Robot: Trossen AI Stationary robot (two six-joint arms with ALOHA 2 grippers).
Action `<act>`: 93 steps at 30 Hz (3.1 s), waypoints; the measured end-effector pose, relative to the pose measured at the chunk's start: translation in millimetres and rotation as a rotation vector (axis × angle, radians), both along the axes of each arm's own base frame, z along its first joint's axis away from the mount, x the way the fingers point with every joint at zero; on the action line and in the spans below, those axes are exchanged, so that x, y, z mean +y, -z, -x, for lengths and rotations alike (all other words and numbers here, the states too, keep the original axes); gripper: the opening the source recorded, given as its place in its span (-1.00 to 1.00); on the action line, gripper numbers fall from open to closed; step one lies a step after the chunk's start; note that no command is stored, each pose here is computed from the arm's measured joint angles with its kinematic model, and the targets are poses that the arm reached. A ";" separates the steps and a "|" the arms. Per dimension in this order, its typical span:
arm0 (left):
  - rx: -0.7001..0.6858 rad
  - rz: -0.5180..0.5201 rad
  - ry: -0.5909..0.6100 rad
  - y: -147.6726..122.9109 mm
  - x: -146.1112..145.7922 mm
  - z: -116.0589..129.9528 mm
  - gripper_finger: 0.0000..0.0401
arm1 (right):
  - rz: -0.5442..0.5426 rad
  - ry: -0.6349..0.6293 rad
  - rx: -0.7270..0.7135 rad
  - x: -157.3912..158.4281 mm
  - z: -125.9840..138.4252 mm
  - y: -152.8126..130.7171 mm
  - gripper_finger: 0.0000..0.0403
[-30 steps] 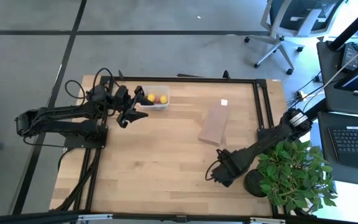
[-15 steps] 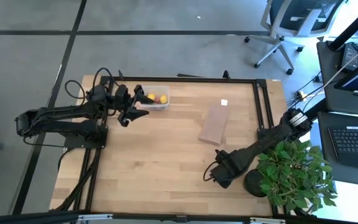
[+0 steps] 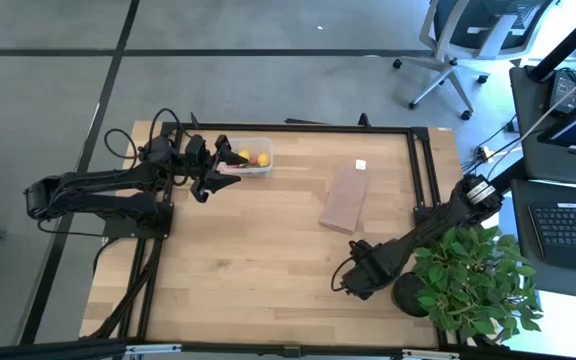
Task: Pick and placing Produce into tupperware
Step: Put the strawberry into the transparent bin
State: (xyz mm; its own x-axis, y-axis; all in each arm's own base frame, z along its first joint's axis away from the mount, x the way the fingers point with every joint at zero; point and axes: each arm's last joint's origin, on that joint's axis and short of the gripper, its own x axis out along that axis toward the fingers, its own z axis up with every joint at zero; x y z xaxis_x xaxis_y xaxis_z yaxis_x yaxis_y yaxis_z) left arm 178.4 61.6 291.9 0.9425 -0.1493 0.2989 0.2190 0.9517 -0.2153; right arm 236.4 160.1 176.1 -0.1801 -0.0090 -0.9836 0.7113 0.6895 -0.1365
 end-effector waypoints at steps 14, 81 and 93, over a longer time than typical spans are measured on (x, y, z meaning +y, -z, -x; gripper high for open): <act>0.018 0.010 -0.005 1.7 0.4 -0.6 0.27 | -0.066 0.022 -0.039 -5.5 14.0 41.4 0.66; -0.027 -0.399 -0.413 0.3 8.0 0.1 0.27 | 0.245 -0.366 -1.389 -241.3 -161.7 -191.4 -0.31; 0.076 -0.735 -0.558 10.7 9.6 -6.8 0.27 | 0.234 -0.313 -1.419 -247.4 -165.7 -189.7 -0.31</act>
